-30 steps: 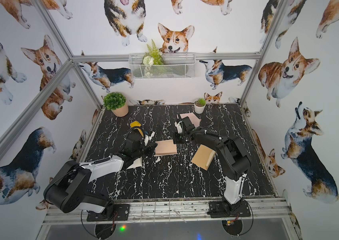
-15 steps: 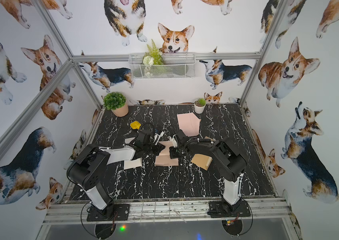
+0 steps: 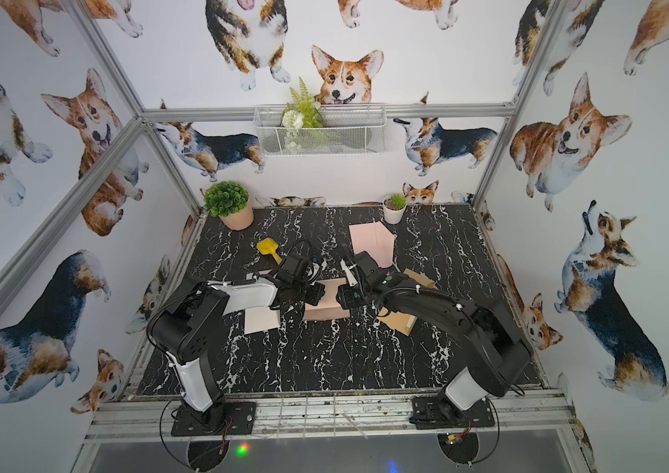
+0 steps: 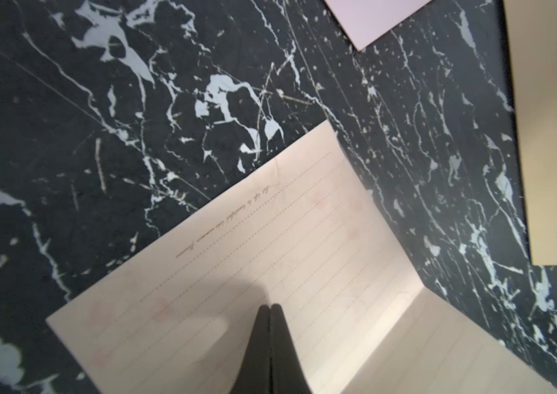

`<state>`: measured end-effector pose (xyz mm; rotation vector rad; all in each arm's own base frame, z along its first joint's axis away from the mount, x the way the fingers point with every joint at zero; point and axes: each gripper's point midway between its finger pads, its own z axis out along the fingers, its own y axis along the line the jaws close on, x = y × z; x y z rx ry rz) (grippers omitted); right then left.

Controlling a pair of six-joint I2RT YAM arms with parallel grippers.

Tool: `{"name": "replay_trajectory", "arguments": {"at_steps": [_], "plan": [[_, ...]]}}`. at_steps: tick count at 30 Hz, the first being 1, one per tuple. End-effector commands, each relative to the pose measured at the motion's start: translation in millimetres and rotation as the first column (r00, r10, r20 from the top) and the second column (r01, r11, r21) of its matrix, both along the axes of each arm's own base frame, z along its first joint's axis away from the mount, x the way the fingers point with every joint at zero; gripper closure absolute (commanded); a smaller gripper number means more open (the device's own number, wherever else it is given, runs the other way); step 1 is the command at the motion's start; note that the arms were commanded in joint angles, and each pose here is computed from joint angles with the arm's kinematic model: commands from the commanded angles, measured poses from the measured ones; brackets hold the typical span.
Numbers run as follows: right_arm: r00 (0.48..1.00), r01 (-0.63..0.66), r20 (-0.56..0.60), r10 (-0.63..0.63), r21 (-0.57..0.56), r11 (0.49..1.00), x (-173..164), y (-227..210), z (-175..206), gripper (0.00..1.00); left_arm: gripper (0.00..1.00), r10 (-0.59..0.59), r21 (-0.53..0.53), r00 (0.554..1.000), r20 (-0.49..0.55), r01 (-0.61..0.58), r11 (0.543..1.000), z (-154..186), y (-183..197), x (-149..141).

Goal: Take the letter paper out of the envelope
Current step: Adjust the letter paper at the center of the board, then move the letter paper to the center of the board.

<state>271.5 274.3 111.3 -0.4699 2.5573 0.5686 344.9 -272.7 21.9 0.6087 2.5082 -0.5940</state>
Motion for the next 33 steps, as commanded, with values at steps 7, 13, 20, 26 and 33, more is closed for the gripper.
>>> {"name": "replay_trajectory", "arguments": {"at_steps": [7, 13, 20, 26, 33], "plan": [[0.950, 0.310, 0.060, -0.306, -0.307, 0.900, -31, -130, -5, 0.38, 1.00, 0.030, 0.035, 0.999, -0.015, -0.029, 0.999, -1, 9, -3], [0.907, 0.418, 0.163, -0.388, -0.262, 0.870, -37, -160, 14, 0.25, 1.00, -0.010, 0.084, 0.999, 0.053, 0.005, 0.996, 27, 0, -17], [0.879, 0.475, 0.112, -0.463, -0.264, 0.839, -44, -179, -4, 0.23, 1.00, -0.025, 0.009, 0.998, 0.063, 0.025, 1.000, 40, -23, -42], [0.872, 0.486, 0.100, -0.478, -0.282, 0.827, -44, -183, -22, 0.20, 1.00, 0.004, 0.028, 0.997, -0.079, -0.002, 1.000, -34, -22, -78], [0.848, 0.525, 0.068, -0.526, -0.256, 0.812, -41, -192, -36, 0.20, 1.00, 0.048, 0.014, 0.994, -0.094, -0.047, 0.999, -55, -28, -79]]}}
